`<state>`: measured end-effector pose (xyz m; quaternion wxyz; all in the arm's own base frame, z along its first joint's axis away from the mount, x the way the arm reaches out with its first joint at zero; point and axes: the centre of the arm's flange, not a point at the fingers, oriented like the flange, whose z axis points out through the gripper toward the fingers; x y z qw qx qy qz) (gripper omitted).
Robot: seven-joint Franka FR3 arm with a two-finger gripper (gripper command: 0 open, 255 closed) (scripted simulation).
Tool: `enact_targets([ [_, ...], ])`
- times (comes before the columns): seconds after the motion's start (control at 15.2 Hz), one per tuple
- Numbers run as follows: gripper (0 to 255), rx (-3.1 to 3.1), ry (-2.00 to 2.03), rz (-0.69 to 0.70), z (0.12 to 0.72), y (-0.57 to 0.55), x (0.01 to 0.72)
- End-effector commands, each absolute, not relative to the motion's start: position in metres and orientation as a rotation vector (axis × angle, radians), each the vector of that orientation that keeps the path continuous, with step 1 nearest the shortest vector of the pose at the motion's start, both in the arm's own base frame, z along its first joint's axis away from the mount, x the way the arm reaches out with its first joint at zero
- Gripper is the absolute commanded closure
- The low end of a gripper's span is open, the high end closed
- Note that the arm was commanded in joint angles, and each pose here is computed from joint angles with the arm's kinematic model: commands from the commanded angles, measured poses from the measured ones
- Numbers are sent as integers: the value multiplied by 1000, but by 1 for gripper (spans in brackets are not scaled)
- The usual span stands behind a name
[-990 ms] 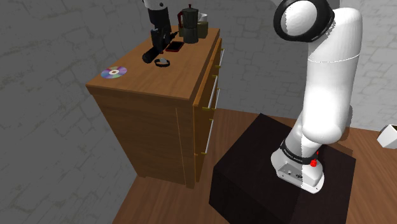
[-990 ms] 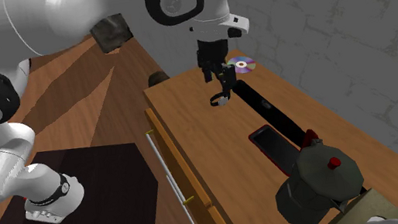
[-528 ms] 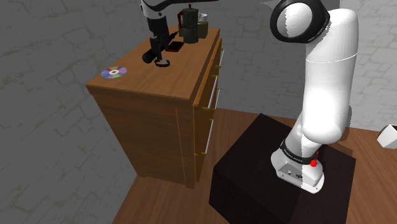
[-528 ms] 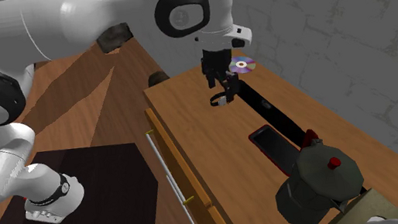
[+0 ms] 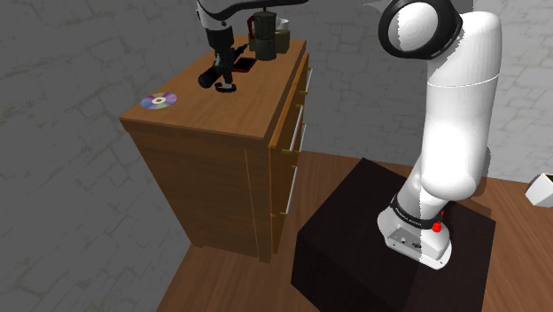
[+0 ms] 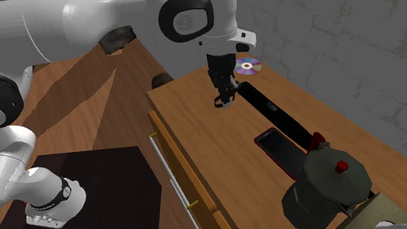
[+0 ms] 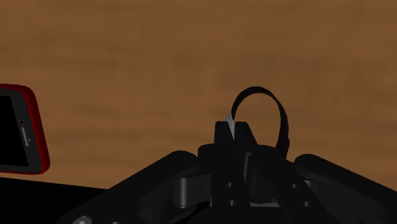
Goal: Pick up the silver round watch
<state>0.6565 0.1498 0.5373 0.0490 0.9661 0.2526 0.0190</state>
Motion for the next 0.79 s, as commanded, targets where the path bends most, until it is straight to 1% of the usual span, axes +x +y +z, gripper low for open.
enact_targets([
  [0.0, 255, 2944, 769, 57, 537, 150, 657],
  [0.2, 255, 2944, 769, 57, 537, 149, 657],
  [0.73, 255, 2944, 769, 57, 579, 149, 657],
])
